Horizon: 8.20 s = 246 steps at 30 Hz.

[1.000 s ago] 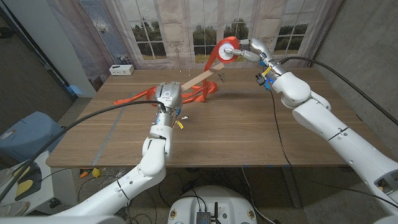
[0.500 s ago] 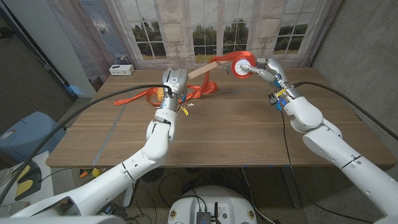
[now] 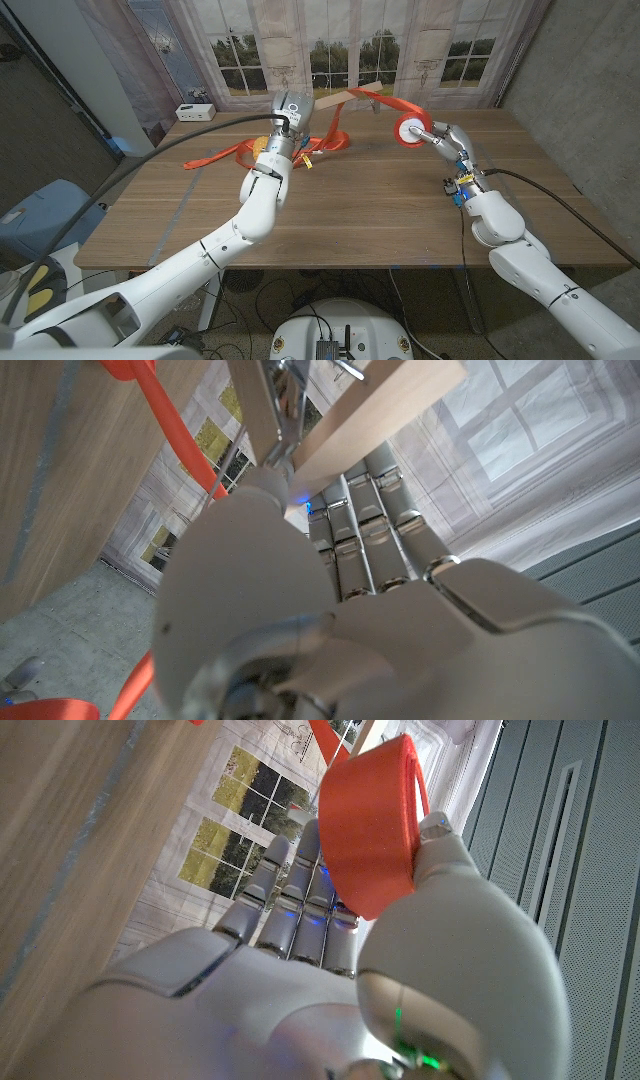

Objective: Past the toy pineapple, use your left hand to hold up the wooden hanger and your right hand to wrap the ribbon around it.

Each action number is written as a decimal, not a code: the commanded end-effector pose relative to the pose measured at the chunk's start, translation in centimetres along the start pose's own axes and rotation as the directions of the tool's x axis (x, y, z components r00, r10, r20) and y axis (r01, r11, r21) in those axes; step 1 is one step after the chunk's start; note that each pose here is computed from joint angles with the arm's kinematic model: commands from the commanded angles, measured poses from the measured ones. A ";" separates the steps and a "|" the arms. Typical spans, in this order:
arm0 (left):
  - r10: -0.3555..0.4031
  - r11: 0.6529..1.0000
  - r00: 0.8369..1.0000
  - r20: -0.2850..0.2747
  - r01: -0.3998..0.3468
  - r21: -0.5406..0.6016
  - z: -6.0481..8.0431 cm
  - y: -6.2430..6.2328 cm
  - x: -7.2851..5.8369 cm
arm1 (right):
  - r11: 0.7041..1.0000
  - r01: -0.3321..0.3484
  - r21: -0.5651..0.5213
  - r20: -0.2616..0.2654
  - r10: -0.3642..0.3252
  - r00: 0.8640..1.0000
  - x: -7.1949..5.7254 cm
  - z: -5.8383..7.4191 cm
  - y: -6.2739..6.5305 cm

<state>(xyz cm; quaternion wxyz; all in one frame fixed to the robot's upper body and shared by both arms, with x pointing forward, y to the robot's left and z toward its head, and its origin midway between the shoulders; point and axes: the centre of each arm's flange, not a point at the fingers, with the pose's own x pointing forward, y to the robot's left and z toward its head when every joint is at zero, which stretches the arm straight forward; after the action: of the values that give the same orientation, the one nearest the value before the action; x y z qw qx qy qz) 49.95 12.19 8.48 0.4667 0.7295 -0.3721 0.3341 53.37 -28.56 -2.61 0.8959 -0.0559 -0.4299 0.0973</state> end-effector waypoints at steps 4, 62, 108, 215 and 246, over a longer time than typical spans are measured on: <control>0.130 0.985 0.991 0.029 -0.132 0.108 0.6 3.6 3.3 | 0.994 0.061 0.086 -0.027 -0.059 0.998 -3.3 -3.7 0.0; 0.231 0.958 0.970 0.069 -0.215 -0.187 -0.4 8.7 -2.8 | 0.995 0.084 -0.058 -0.273 -0.097 0.957 7.7 -8.4 -0.6; 0.057 0.942 0.990 0.126 -0.012 -0.335 -2.7 4.9 -6.5 | 0.923 -0.197 -0.330 -0.248 0.116 0.962 24.7 3.7 2.5; -0.083 0.995 0.984 0.160 0.092 -0.047 -1.5 0.3 2.9 | 0.896 -0.180 -0.405 0.157 0.262 0.952 18.9 21.7 2.3; 0.090 0.996 0.981 0.174 -0.091 -0.004 -0.1 5.1 5.7 | 0.984 0.005 -0.177 0.200 0.031 0.979 6.2 12.5 -2.4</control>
<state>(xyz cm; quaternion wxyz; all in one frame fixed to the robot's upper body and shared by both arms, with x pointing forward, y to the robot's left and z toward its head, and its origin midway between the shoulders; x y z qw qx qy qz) 49.73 10.37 14.68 0.4270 0.7459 -0.4255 0.2833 47.45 -26.96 14.50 0.8280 -0.1912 -0.5191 0.0916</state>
